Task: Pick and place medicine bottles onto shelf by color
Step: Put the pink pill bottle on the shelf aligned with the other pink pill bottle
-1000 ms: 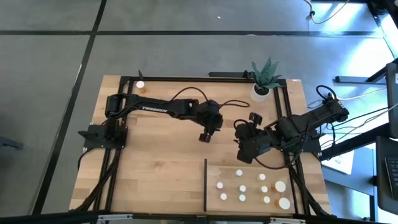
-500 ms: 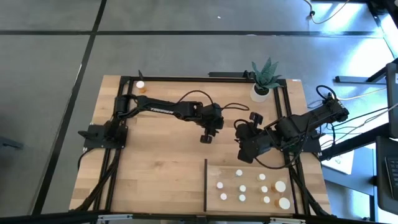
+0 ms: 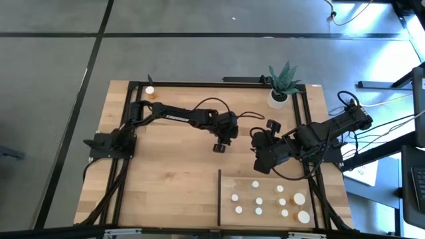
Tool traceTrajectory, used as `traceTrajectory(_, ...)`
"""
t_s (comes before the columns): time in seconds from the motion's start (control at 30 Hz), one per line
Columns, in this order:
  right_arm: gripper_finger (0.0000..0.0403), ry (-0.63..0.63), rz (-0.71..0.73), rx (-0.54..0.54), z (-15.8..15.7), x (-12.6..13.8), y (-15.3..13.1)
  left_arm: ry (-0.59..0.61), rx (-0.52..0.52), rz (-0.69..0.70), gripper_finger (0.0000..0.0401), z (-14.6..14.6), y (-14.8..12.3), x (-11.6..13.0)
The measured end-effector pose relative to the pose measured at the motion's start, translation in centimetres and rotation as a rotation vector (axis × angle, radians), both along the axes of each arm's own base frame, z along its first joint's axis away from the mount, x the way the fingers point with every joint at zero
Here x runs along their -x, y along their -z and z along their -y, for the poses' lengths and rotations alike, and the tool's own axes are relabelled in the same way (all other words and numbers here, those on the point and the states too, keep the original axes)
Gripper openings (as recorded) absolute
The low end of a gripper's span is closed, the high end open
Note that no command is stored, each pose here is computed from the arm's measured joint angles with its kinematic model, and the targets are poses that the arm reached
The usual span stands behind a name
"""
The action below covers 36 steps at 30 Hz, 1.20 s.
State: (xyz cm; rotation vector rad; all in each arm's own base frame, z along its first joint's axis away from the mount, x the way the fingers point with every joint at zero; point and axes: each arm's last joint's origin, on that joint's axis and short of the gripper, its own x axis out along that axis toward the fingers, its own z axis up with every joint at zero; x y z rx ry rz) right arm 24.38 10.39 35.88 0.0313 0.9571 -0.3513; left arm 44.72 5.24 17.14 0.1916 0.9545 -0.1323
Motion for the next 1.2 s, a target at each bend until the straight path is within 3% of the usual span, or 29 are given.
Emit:
traceTrajectory(0.6, 0.0178, -0.002, 0.0, 0.001, 0.0, 0.0, 0.0, -0.001, 0.003, -0.01, 0.0102, -0.1, 0.8, -0.2)
traceTrajectory(1.0, 0.0178, 0.0, 0.0, 0.0, 0.0, 0.0, 0.0, -0.042, -0.015, -0.044, 0.0135, -0.1, 1.3, 0.0)
traceTrajectory(1.2, 0.0178, 0.0, 0.001, -0.001, 0.0, 0.0, 0.0, -0.138, -0.178, -0.051, 0.0147, 0.0, 1.1, 0.0)
